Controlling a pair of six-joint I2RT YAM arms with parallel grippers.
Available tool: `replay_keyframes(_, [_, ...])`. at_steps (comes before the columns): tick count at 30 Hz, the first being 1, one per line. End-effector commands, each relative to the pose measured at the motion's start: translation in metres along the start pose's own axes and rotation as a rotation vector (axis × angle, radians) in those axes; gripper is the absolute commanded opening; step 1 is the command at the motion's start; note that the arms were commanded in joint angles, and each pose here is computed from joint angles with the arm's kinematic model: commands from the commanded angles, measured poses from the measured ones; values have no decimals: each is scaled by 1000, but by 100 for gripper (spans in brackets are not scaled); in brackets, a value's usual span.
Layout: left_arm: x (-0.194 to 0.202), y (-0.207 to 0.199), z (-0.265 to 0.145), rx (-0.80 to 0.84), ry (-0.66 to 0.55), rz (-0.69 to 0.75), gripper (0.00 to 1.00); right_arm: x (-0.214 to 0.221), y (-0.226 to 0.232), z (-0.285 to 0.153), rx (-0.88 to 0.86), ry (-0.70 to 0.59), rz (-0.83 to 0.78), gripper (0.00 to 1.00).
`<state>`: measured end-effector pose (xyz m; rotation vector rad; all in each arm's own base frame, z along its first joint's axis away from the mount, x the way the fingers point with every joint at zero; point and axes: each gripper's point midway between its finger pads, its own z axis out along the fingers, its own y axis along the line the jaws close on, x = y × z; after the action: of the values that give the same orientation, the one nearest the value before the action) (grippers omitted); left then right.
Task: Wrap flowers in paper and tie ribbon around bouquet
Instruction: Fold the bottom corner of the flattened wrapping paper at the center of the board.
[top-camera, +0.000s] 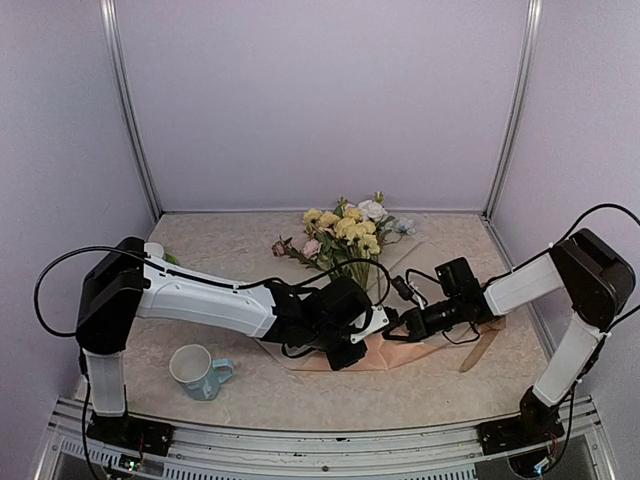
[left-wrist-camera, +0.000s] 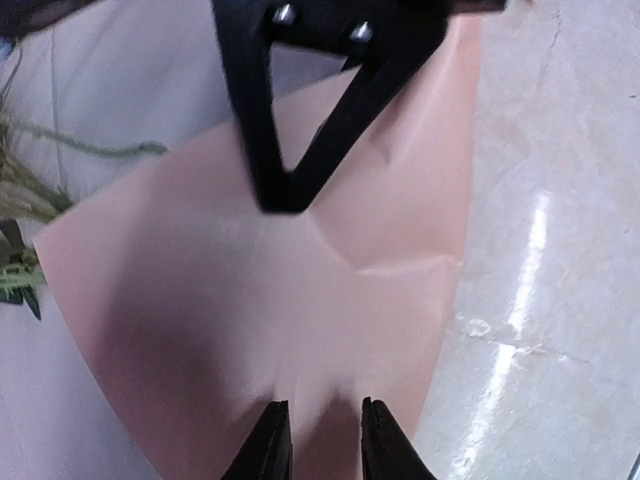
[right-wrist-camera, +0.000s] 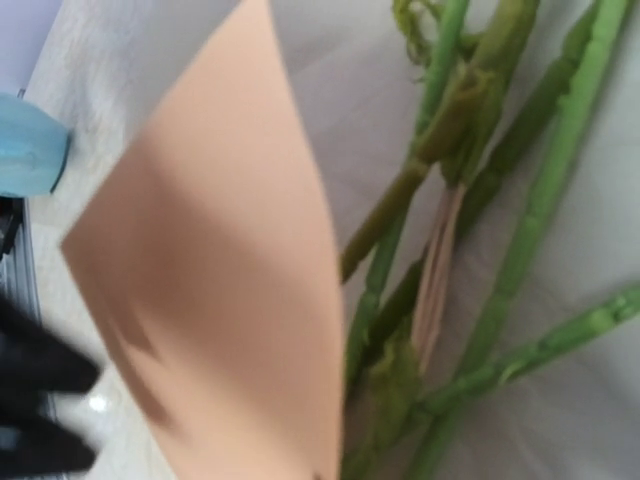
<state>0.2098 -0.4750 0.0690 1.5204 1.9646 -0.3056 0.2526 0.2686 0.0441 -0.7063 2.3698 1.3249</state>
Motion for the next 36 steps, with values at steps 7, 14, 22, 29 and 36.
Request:
replay_keyframes(7, [80, 0, 21, 17, 210, -128, 24, 3, -4, -7, 34, -36, 33, 0])
replay_keyframes(14, [98, -4, 28, 35, 257, -124, 24, 8, -14, -9, 102, -18, 75, 15])
replay_keyframes(22, [102, -10, 28, 62, 256, -118, 24, -21, -39, -84, 665, -44, 81, 36])
replay_keyframes(29, [101, -13, 28, 74, 237, -110, 24, -32, -25, -124, 972, -89, -3, 45])
replay_keyframes(36, [110, -9, 29, 52, 246, -101, 24, -107, -4, -171, 1063, -453, -22, 86])
